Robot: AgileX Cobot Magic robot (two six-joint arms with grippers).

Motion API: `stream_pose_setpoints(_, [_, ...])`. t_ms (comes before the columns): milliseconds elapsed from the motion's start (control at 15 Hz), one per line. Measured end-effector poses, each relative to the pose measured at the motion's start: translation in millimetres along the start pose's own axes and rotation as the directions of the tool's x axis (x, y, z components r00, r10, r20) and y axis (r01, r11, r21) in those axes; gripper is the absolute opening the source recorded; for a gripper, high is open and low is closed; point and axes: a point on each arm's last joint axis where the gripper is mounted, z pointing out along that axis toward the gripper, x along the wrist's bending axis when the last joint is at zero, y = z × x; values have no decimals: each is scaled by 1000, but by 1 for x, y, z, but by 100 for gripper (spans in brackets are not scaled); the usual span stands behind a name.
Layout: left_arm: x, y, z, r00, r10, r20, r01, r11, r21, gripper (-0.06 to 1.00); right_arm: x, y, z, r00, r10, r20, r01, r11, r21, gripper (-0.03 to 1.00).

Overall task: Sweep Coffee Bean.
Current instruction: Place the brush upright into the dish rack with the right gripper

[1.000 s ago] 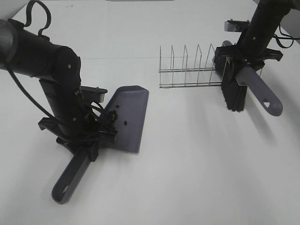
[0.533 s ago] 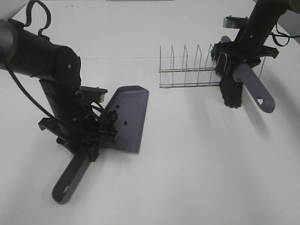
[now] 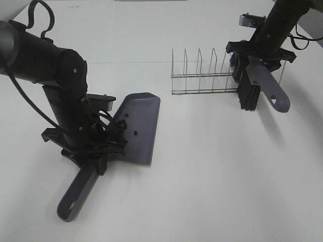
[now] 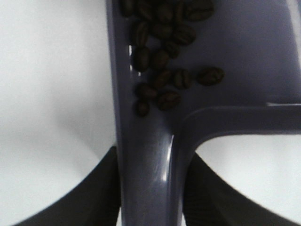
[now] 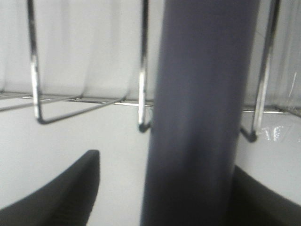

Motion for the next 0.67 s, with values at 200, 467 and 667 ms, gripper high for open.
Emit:
stream_pose_setpoints(200, [0, 0, 0, 1000, 0, 0, 0, 1000, 0, 33, 4, 1, -12, 1000, 13, -12, -13, 1000, -22, 68])
stream_pose_setpoints(467, [0, 0, 0, 1000, 0, 0, 0, 1000, 0, 33, 9, 2, -42, 1000, 7, -11, -8, 997, -81, 69])
stream_pose_setpoints(667, [0, 0, 0, 1000, 0, 0, 0, 1000, -2, 33, 10, 3, -52, 1000, 4, -13, -5, 994, -105, 69])
